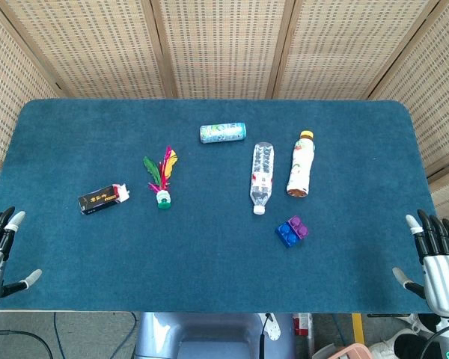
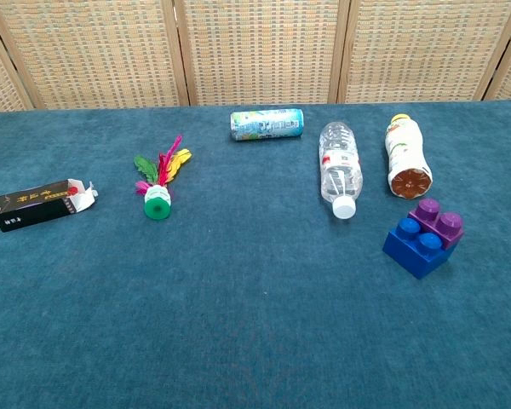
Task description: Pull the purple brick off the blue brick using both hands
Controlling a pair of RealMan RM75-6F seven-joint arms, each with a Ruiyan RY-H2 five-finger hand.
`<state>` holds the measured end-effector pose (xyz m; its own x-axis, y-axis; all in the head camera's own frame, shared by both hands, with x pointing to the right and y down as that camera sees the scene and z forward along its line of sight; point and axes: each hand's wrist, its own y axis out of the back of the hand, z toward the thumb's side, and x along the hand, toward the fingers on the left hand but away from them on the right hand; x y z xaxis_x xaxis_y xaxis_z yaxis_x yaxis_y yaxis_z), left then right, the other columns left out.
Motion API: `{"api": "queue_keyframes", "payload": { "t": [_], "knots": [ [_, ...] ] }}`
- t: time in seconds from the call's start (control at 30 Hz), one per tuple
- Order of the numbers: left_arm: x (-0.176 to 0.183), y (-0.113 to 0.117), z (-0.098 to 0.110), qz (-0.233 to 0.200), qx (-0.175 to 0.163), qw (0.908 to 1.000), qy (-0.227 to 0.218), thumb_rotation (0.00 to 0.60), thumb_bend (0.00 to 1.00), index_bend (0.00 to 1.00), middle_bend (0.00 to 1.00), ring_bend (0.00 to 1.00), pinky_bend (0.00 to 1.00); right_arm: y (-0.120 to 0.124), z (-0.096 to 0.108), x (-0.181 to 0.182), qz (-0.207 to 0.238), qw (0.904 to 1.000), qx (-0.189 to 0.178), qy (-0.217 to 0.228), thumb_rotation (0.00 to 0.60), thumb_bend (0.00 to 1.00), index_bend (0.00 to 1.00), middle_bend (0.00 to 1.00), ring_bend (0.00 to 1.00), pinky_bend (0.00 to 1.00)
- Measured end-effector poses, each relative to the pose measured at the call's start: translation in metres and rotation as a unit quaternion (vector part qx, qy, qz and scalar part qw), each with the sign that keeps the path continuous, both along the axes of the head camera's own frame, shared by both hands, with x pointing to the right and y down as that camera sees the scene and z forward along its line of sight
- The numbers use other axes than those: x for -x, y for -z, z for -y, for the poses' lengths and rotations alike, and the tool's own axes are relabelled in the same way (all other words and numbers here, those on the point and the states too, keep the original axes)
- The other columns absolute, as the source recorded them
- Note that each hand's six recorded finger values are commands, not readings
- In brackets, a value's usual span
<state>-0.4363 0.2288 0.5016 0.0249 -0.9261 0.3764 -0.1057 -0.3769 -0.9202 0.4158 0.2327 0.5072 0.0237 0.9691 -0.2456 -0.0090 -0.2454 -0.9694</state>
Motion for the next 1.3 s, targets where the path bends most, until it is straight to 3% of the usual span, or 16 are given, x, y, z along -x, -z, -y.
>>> {"api": "queue_keyframes", "payload": {
  "t": [0.27, 0.47, 0.67, 0.9, 1.1, 1.3],
  "knots": [
    [-0.001, 0.001, 0.000, -0.007, 0.001, 0.9999, -0.008, 0.600, 0.00, 0.00, 0.00, 0.00, 0.00, -0.008, -0.001, 0.008, 0.032, 0.9992, 0.020, 0.011, 0.600, 0.00, 0.00, 0.00, 0.00, 0.00],
    [0.000, -0.003, 0.002, 0.000, 0.002, 1.0000, -0.004, 0.600, 0.00, 0.00, 0.00, 0.00, 0.00, -0.033, 0.014, 0.027, 0.050, 0.9939, 0.059, 0.078, 0.600, 0.00, 0.00, 0.00, 0.00, 0.00],
    [-0.002, -0.012, 0.006, 0.016, 0.008, 0.9998, -0.002, 0.600, 0.00, 0.00, 0.00, 0.00, 0.00, -0.066, 0.040, 0.054, 0.065, 0.9732, 0.098, 0.198, 0.600, 0.00, 0.00, 0.00, 0.00, 0.00],
    [-0.004, -0.027, 0.010, 0.041, 0.019, 0.9990, 0.002, 0.600, 0.00, 0.00, 0.00, 0.00, 0.00, -0.103, 0.074, 0.085, 0.032, 0.9351, 0.111, 0.335, 0.600, 0.00, 0.00, 0.01, 0.00, 0.00],
    [-0.009, -0.041, 0.012, 0.060, 0.033, 0.9977, -0.001, 0.600, 0.00, 0.00, 0.00, 0.00, 0.00, -0.129, 0.087, 0.115, 0.026, 0.9115, 0.128, 0.390, 0.600, 0.00, 0.01, 0.08, 0.01, 0.00],
    [-0.012, -0.049, 0.013, 0.070, 0.040, 0.9967, -0.001, 0.600, 0.00, 0.00, 0.00, 0.00, 0.00, -0.152, 0.094, 0.133, 0.017, 0.9024, 0.161, 0.399, 0.600, 0.06, 0.06, 0.12, 0.06, 0.02]
  ]
}}
